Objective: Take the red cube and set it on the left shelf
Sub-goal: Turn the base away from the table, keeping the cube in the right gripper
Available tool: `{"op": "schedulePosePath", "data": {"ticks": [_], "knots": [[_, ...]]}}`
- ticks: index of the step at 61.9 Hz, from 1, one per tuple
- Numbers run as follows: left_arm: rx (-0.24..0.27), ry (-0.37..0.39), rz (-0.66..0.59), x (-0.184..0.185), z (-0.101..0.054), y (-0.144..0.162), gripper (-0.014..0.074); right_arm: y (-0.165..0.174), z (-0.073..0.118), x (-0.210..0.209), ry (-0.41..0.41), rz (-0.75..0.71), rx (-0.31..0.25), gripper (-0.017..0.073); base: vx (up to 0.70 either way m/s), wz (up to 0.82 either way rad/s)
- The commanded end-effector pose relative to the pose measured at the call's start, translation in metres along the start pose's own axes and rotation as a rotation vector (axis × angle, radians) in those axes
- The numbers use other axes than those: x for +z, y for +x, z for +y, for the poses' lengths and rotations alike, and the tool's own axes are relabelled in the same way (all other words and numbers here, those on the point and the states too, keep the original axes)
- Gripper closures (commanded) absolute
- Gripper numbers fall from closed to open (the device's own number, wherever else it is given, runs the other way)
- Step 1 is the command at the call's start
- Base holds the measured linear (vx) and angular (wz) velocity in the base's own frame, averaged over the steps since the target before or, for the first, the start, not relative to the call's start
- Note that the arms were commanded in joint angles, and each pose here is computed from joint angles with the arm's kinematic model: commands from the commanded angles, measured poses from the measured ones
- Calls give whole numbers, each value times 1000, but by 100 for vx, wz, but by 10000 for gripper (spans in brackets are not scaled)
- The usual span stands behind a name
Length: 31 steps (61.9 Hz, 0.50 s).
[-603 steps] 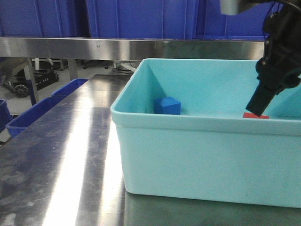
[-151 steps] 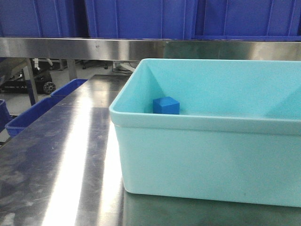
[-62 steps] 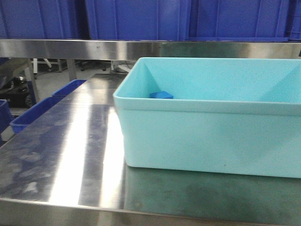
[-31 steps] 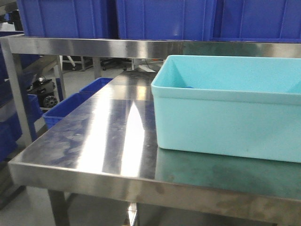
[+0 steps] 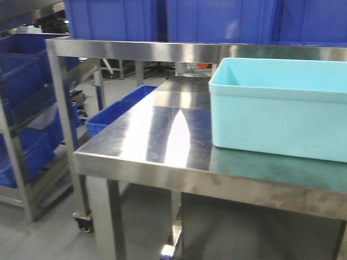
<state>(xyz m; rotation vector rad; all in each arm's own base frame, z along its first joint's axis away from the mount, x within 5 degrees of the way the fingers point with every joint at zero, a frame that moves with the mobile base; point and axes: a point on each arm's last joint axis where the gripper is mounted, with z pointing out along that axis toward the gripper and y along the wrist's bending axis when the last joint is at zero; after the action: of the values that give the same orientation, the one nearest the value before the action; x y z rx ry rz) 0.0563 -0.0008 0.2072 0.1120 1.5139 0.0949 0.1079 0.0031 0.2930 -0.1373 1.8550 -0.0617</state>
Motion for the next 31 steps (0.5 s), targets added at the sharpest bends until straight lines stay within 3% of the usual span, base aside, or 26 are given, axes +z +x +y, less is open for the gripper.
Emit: {"op": "schedulePosePath", "data": {"ticks": [1, 31], "knots": [[-5, -6, -69, 0, 0, -1, 488, -17, -3, -3, 22, -120, 1, 501, -15, 50], [-5, -6, -69, 0, 0, -1, 488, -17, -3, -3, 22, -120, 1, 501, -17, 31]]}}
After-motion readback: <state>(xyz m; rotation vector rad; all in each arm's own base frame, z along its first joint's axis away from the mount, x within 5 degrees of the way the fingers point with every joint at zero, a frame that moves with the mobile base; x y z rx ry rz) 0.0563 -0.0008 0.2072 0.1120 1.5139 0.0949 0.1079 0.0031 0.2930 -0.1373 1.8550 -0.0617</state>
